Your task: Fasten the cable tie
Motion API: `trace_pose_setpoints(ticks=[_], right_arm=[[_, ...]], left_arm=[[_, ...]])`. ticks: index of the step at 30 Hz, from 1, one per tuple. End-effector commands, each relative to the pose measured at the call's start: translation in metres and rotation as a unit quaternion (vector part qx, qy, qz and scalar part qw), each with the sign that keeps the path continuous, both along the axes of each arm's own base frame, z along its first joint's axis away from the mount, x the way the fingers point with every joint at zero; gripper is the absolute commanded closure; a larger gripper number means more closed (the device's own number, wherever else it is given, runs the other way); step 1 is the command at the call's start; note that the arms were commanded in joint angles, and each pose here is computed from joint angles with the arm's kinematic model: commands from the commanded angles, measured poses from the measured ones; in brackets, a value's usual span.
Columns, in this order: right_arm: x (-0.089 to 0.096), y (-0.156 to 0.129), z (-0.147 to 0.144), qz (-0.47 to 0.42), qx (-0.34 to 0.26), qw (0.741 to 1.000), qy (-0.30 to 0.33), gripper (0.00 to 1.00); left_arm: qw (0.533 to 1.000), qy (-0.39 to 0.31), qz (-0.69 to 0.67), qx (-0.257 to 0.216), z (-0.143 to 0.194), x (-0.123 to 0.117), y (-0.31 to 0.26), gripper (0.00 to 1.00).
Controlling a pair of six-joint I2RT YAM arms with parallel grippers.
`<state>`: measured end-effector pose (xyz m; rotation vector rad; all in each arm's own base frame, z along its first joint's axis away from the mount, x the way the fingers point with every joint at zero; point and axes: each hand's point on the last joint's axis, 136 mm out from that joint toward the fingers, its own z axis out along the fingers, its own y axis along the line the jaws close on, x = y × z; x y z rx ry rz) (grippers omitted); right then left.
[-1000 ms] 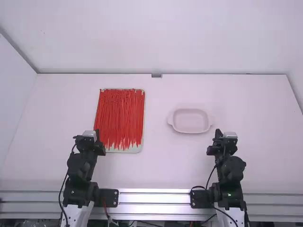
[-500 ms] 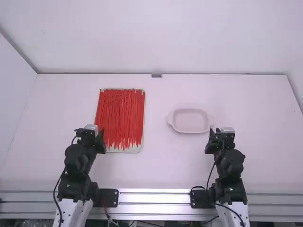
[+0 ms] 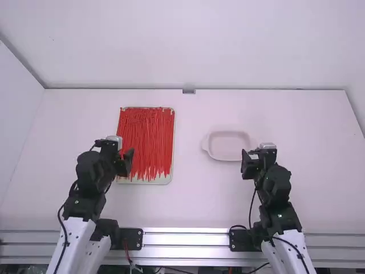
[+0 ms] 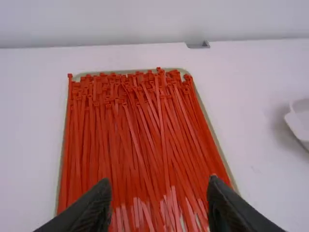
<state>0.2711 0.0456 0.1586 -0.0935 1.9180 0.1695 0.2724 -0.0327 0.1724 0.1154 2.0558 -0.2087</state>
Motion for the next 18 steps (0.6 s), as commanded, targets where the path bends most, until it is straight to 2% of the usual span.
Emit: trace_pose_setpoints(ticks=[1, 11, 18], right_arm=[[0.006, 0.005, 0.017, 0.003, 0.014, 1.0, -0.006, 0.42], [0.022, 0.022, 0.004, -0.002, 0.062, 0.996, 0.07, 0.24], [0.026, 0.03, -0.007, 0.002, 0.057, 0.991, 0.117, 0.13]], left_arm=[[1.0, 0.0, -0.014, -0.013, 0.014, 0.007, -0.004, 0.42], [0.997, 0.065, -0.029, -0.03, 0.014, 0.03, -0.01, 0.23], [0.993, 0.105, -0.028, -0.034, 0.009, 0.047, -0.009, 0.13]])
